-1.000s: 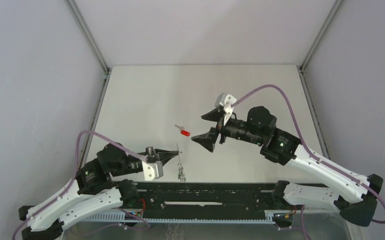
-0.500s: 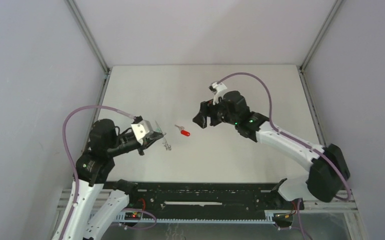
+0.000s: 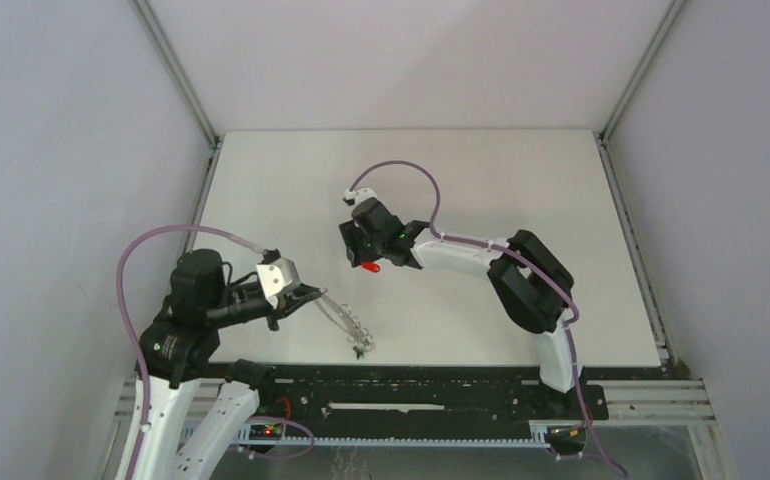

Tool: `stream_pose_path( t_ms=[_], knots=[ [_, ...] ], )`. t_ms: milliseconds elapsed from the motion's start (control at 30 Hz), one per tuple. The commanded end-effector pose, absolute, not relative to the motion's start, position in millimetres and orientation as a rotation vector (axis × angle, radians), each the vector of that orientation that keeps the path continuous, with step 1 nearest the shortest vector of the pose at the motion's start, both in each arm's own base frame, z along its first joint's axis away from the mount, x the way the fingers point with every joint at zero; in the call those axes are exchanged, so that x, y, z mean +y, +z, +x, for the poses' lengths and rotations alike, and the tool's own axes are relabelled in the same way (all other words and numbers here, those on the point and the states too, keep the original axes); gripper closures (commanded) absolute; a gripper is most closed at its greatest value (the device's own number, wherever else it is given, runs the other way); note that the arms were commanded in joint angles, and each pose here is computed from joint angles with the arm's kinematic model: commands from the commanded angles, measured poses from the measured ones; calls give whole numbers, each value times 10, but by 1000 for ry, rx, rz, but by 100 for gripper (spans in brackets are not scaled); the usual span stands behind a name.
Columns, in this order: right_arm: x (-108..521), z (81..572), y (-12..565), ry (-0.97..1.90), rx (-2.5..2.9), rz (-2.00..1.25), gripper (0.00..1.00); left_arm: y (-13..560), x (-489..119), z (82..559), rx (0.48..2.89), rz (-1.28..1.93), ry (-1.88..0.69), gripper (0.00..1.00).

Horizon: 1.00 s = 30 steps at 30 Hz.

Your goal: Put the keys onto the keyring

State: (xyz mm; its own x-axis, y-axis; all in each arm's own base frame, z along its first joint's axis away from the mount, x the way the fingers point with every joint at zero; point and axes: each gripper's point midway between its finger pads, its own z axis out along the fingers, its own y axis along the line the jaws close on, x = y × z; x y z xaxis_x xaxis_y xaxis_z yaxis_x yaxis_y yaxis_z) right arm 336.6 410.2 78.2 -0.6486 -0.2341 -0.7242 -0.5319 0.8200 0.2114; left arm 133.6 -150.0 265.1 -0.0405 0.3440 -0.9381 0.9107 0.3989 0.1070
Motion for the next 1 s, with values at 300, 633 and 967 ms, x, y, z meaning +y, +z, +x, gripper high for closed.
stream_pose_path(
  t_ms=[300,633,967],
  knots=[
    [4177,3454,520,381,2315,-502,40,2754,-1533,1130,1508,1123,-711,100],
    [4232,3452,420,417,2319,-519,49,2736,-1561,1032,1511,1109,-766,100],
    [4213,3523,286,398,2325,-521,66,2724,-1563,984,1509,1097,-780,100]
  ],
)
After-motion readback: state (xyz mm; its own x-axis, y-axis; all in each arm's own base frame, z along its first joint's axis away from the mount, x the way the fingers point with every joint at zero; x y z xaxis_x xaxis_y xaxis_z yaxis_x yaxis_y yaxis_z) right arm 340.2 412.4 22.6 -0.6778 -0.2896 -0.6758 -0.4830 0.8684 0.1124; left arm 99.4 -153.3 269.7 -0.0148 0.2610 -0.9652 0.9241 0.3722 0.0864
